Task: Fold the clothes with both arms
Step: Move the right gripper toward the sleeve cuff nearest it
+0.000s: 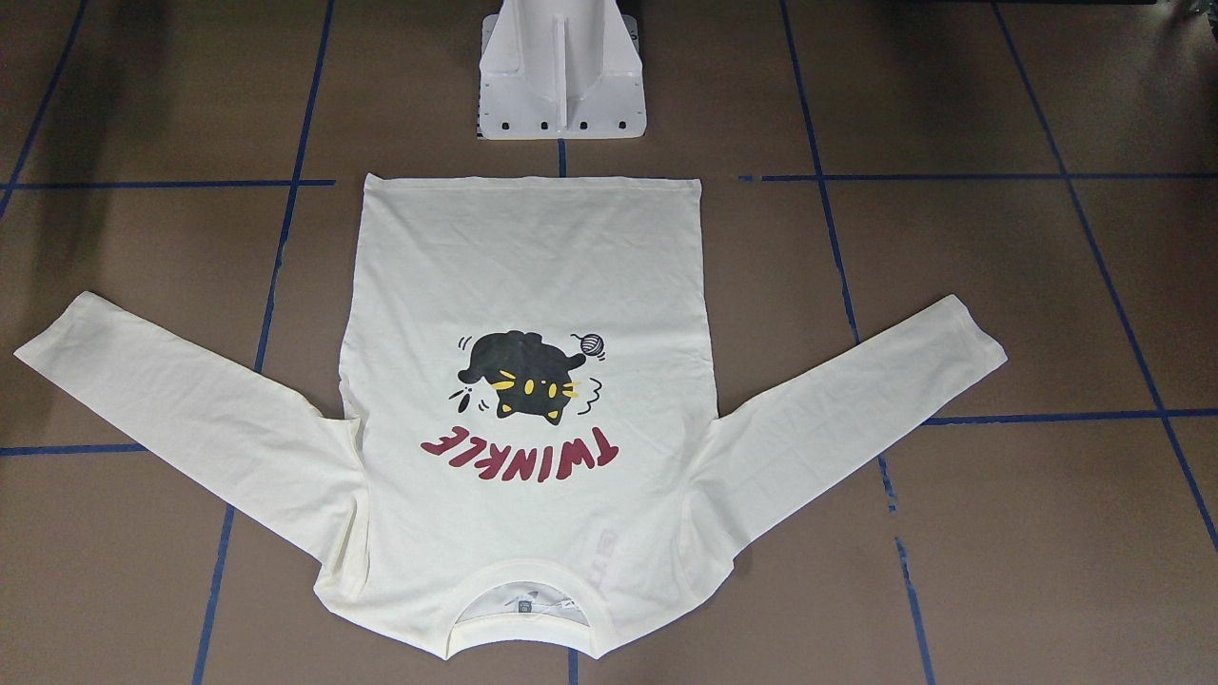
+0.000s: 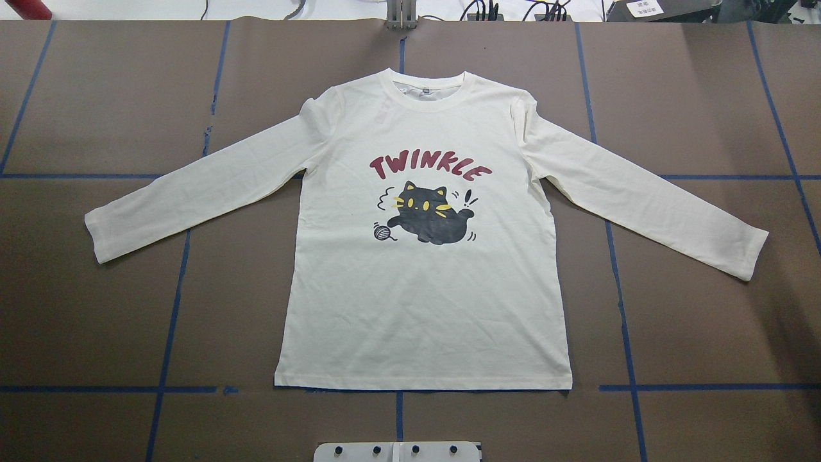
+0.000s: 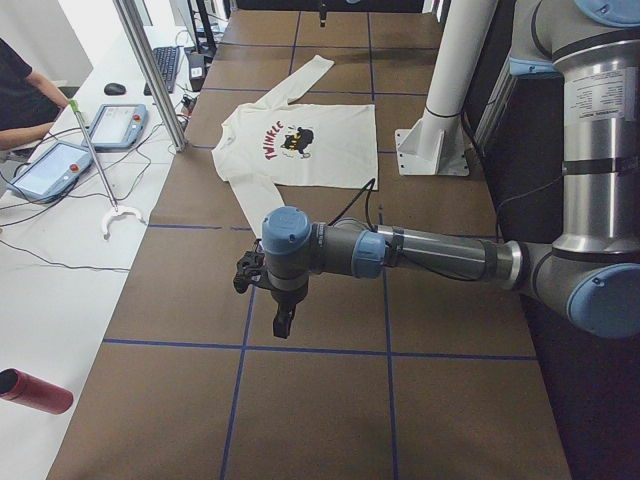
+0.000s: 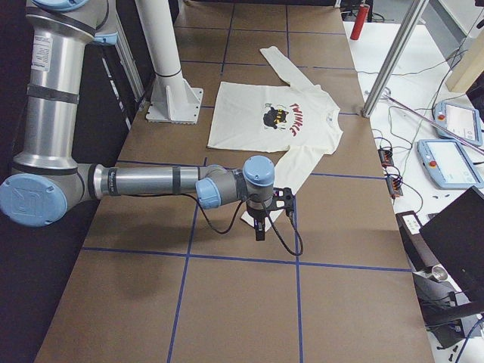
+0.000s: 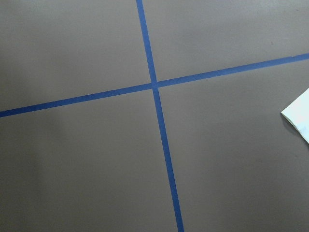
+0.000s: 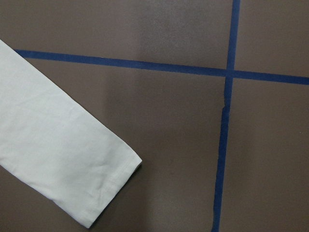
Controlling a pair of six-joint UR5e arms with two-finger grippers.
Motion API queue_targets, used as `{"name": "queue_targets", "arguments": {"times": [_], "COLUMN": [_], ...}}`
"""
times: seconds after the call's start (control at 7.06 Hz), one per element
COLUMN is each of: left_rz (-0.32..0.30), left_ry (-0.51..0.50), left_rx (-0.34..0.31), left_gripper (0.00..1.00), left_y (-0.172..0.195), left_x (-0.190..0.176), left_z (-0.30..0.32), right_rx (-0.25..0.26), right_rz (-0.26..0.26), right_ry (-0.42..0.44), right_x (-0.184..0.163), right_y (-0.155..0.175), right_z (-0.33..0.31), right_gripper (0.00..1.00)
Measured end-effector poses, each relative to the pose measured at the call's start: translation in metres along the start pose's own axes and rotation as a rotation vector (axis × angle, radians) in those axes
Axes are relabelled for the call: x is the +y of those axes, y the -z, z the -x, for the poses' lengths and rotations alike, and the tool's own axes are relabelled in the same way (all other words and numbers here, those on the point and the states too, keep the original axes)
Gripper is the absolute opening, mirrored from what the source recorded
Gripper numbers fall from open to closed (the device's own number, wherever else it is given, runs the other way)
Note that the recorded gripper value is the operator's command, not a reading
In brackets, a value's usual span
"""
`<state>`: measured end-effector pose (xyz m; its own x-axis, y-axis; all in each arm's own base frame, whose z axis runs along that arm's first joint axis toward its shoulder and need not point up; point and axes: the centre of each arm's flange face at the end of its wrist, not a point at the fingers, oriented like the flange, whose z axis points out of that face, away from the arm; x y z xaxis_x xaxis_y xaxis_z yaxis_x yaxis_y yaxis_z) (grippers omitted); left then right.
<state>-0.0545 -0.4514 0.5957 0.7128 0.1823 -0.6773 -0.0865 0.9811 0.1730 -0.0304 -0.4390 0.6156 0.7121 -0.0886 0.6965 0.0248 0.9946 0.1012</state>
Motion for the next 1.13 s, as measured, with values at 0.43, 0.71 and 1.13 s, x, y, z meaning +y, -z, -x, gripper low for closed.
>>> {"name": "queue_targets", "arguments": {"times": [0.43,0.71,1.13], "left_rz": [-0.003,-0.002,0.001], "left_ry": [0.003,0.006,0.008], "left_rx": [0.024,0.03,0.033], "left_gripper": [1.0,1.0,1.0], "left_y": [0.0,-0.001,-0.004], "left_x": [0.0,0.003,0.011], "left_z": [-0.003,-0.002,-0.001], "right_rx": [-0.011,-0.018,-0.027], "right_rz": [0.0,-0.019,-0.03], "right_ry": [0.005,0.005,-0.038], "right_x": [-0.001,-0.015,-0.009], "right_y": [0.001,0.013,0.021], "right_z": [0.003,0.007,-0.001], "right_gripper": [1.0,1.0,1.0]}}
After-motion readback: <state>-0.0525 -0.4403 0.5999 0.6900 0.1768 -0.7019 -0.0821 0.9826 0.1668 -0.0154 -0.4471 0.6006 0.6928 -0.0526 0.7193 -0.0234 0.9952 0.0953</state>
